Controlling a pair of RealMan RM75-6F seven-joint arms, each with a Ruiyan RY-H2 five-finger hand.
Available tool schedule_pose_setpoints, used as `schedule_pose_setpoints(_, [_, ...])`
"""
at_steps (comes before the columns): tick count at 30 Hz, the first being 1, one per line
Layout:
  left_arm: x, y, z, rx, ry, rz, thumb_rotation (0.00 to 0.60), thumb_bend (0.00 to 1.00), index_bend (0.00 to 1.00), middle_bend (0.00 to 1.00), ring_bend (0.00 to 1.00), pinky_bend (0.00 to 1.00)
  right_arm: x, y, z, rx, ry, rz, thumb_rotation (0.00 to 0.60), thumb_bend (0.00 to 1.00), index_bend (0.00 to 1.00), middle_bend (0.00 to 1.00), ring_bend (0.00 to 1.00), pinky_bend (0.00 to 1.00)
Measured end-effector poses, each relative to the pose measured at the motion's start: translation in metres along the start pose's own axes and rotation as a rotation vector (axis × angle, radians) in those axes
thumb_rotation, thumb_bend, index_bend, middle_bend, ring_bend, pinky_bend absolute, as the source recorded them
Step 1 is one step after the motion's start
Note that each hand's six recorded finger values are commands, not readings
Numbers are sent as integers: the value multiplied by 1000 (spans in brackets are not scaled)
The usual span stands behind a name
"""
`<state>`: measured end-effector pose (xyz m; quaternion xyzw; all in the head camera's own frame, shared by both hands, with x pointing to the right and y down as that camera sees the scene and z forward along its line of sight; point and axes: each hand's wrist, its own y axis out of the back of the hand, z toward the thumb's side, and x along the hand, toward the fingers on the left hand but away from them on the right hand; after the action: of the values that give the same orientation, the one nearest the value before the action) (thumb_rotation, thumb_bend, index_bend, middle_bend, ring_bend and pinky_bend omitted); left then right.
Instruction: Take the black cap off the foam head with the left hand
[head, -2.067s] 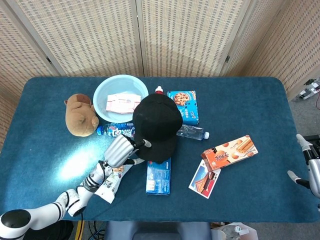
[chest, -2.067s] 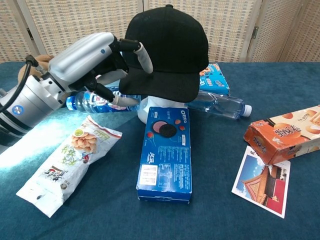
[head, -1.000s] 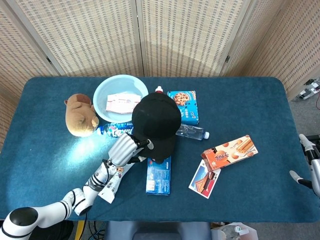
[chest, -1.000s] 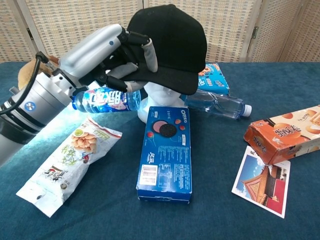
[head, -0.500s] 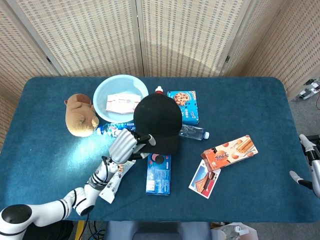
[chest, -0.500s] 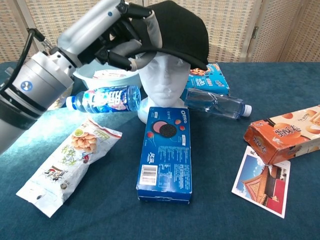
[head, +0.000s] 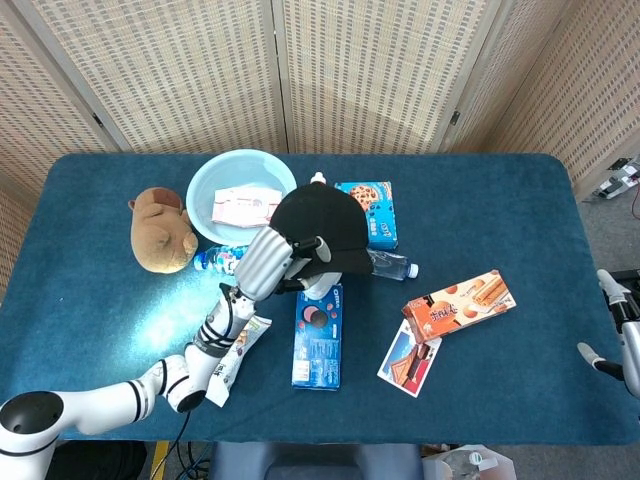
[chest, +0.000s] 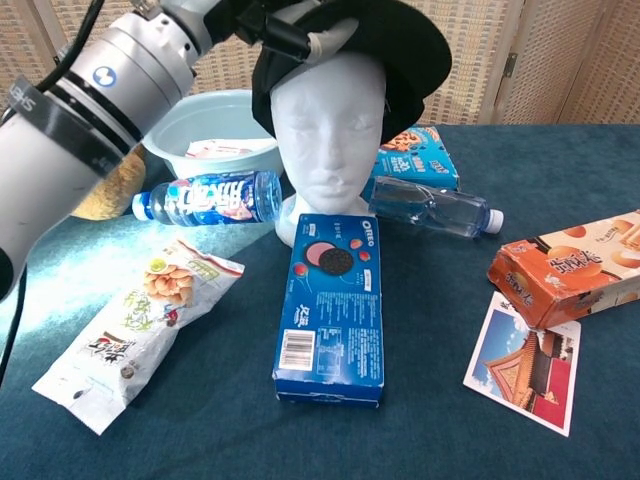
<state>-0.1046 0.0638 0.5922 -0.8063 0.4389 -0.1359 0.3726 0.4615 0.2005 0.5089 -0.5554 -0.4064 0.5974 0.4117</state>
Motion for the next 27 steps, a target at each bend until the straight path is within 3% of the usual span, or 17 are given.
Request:
schedule_pose_setpoints(12, [52,10,-8,11,74,40,600,394,650,1000,1000,1000,3,0,-2,-4,-7,-2,600,81,90,233,220,327])
schedule_pose_setpoints(27, [71,45,-37,-5,180,135,600,394,649,1000,1000,1000,5,0,-4,-11,-9,-5,600,81,90,233,220,327])
